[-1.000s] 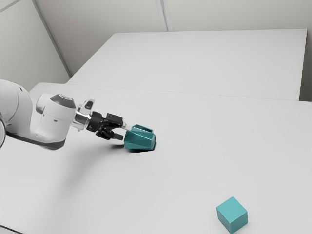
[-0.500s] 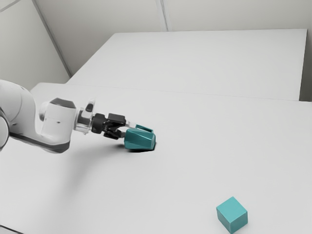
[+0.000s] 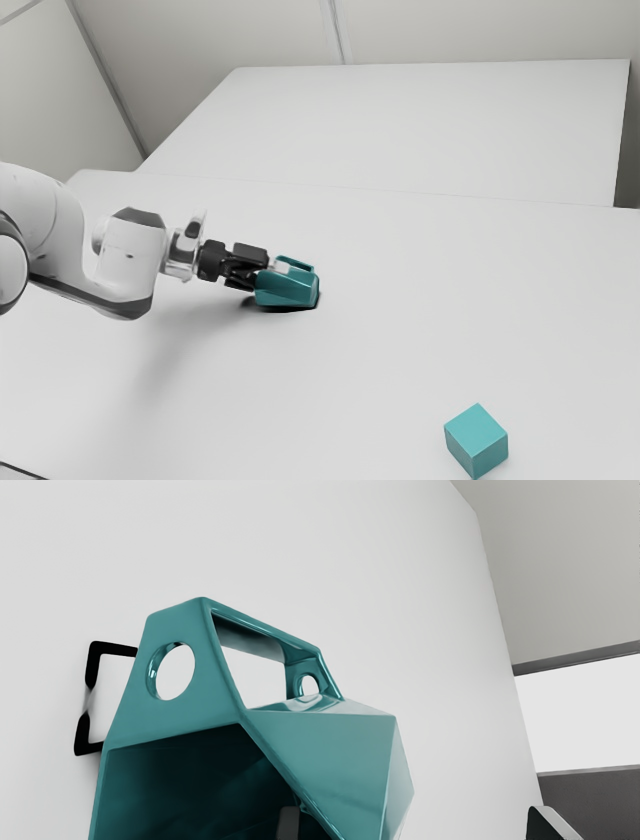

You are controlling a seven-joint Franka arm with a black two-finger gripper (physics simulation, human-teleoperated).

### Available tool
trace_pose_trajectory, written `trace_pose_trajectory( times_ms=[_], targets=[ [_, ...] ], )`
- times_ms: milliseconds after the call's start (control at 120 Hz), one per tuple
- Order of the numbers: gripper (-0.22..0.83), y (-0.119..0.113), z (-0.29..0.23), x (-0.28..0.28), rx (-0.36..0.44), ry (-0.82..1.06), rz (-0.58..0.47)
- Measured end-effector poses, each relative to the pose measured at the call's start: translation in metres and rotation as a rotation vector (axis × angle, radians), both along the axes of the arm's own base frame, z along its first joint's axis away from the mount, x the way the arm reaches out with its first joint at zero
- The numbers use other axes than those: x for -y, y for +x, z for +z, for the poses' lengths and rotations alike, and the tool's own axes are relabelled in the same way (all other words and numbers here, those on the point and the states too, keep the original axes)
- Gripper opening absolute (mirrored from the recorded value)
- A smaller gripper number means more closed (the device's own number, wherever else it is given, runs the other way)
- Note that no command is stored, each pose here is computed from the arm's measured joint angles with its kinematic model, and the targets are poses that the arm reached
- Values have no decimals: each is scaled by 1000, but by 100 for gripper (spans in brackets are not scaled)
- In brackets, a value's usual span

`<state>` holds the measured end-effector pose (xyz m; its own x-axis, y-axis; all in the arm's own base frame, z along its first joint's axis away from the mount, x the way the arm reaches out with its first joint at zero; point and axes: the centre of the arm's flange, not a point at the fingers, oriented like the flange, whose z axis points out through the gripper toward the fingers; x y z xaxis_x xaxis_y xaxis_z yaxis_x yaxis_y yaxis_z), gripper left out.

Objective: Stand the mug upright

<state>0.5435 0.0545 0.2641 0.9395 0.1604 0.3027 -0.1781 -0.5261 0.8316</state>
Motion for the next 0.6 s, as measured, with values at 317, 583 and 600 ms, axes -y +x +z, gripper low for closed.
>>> trace_pose_trajectory(
  times_ms=[317,583,600],
  targets=[
    [-4,2,7,2,36,5,-10],
    [-14,4,40,9,101,16,-30],
    [-14,4,43,11,106,18,-33]
  ],
)
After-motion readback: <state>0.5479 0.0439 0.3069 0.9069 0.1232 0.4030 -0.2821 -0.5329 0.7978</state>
